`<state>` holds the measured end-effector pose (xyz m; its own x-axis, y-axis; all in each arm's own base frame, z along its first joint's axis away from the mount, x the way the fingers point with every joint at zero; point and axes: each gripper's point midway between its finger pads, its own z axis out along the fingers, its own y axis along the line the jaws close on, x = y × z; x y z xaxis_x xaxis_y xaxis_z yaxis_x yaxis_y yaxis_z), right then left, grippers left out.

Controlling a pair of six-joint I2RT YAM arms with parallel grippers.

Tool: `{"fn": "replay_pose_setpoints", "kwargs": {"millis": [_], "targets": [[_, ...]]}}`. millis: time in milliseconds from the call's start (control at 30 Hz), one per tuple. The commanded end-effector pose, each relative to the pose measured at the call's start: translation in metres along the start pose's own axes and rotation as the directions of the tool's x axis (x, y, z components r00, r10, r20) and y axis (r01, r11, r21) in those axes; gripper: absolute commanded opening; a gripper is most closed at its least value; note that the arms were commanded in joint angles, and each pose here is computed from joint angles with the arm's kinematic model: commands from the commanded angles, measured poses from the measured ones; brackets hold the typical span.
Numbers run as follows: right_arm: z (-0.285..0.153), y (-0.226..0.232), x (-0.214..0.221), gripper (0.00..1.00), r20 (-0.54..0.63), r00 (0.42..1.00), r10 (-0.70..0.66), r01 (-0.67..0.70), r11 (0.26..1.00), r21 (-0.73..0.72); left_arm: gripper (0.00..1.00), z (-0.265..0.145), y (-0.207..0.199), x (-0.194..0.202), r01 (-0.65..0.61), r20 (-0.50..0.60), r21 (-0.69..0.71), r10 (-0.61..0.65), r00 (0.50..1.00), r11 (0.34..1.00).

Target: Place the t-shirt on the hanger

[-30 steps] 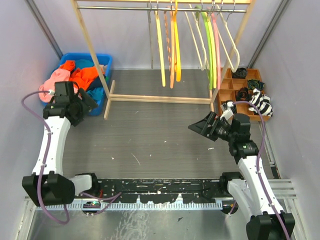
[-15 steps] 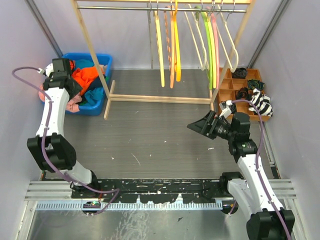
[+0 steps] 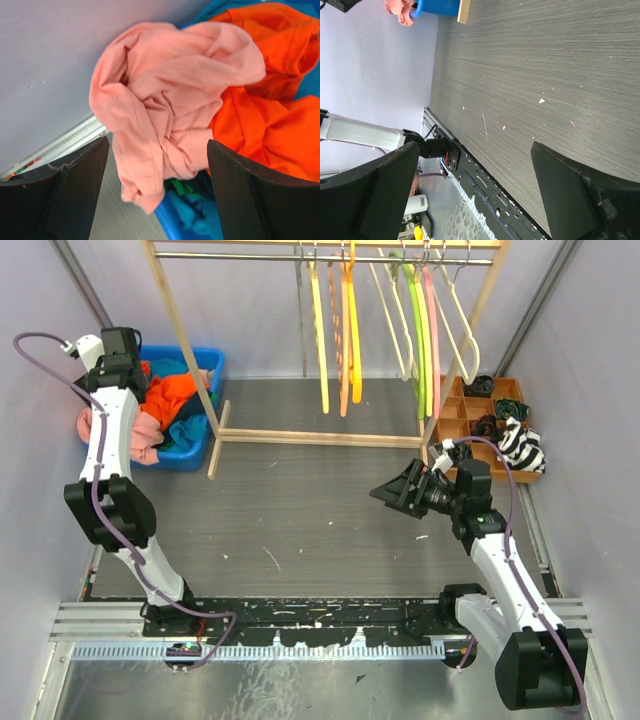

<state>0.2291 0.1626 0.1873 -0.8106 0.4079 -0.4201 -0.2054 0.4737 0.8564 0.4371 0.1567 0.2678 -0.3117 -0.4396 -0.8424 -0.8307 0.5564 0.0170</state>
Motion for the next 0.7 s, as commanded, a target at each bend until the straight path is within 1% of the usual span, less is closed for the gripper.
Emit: {"fn": "replay_pose_setpoints", "kwargs": {"millis": [0, 100, 267, 333, 467, 567, 667], "targets": [[0.002, 0.009, -0.002, 1.0, -0.013, 0.999, -0.039, 0.038, 0.999, -0.025, 0.87, 0.028, 0.014, -0.012, -0.02, 0.034, -0.117, 0.024, 0.999, 0.993], [0.004, 0.005, 0.001, 1.0, -0.037, 0.999, -0.034, 0.034, 0.999, -0.002, 0.87, 0.047, 0.019, 0.004, -0.03, -0.013, -0.139, 0.028, 1.0, 0.99], [0.009, 0.008, -0.005, 1.0, -0.034, 0.998, -0.049, 0.05, 0.998, 0.024, 0.87, 0.069, 0.026, 0.031, -0.027, -0.074, -0.144, 0.016, 0.997, 0.989], [0.012, 0.011, -0.009, 1.0, -0.031, 0.998, -0.058, 0.059, 0.998, 0.03, 0.84, 0.073, 0.029, 0.039, -0.039, -0.095, -0.15, 0.025, 0.995, 0.988], [0.016, 0.015, -0.012, 1.0, -0.03, 0.997, -0.065, 0.066, 0.997, 0.028, 0.63, 0.08, 0.034, 0.054, -0.054, -0.126, -0.141, 0.036, 0.991, 0.988], [0.019, 0.016, -0.009, 1.0, -0.033, 0.997, -0.065, 0.066, 0.998, 0.025, 0.44, 0.079, 0.036, 0.059, -0.056, -0.152, -0.129, 0.036, 0.988, 0.99], [0.02, 0.017, -0.005, 1.0, -0.039, 0.997, -0.061, 0.062, 0.998, 0.016, 0.24, 0.071, 0.035, 0.054, -0.041, -0.149, -0.106, 0.025, 0.988, 0.994]]}}
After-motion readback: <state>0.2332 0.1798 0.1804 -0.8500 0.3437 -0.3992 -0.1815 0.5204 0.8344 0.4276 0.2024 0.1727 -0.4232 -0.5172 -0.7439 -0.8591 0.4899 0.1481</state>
